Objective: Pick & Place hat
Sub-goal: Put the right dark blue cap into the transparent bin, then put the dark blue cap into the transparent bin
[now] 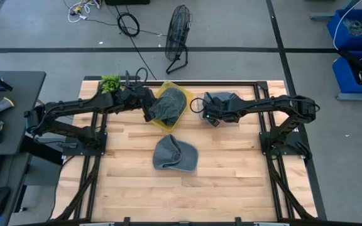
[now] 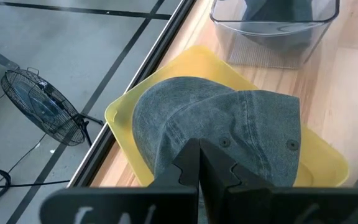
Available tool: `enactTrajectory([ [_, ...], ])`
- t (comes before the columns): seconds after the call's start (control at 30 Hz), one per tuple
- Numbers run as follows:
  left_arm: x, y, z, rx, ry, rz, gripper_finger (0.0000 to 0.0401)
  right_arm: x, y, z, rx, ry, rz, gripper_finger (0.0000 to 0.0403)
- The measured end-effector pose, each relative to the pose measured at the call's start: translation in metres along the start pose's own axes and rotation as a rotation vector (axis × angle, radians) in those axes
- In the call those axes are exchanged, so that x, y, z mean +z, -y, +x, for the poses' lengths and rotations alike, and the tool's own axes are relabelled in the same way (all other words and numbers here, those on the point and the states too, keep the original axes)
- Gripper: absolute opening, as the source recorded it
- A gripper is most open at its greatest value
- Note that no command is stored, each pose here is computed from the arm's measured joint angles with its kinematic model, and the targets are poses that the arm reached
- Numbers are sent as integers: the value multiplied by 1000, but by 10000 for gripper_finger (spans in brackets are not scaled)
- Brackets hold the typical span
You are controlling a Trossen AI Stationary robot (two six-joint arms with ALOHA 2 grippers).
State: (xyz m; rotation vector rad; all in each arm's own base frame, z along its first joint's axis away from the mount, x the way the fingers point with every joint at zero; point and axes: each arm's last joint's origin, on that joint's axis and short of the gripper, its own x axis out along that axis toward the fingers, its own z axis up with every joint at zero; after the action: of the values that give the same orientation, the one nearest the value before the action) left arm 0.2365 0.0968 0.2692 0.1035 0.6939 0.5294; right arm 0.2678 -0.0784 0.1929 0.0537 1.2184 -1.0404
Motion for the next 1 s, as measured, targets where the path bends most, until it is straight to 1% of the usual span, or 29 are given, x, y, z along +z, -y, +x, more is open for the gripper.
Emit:
enactTrajectory([
  [0.1,0,0,0,0,0,-1,3,1,2,1,6,-10,-28,105],
  [0.27,0,0,0,0,0,-2,3,10,3,-13,102,-41,-83,145],
  [0.37,0,0,0,0,0,-2,3,22,4,-31,131,-18,-103,153],
  [0.47,0,0,0,0,0,-2,3,34,9,-57,146,6,-123,154],
  [0.57,0,1,0,-10,2,0,3,45,9,-81,182,63,-102,149],
  [0.67,1,6,-1,-95,16,22,3,48,5,-100,233,113,-117,140],
  [0.83,3,24,-6,-324,65,140,3,42,-7,-114,307,125,-155,129],
  [0.93,4,37,-10,-442,98,205,3,37,-21,-117,404,137,-168,128],
  [1.0,4,44,-13,-481,107,229,3,33,-33,-115,488,156,-176,128],
])
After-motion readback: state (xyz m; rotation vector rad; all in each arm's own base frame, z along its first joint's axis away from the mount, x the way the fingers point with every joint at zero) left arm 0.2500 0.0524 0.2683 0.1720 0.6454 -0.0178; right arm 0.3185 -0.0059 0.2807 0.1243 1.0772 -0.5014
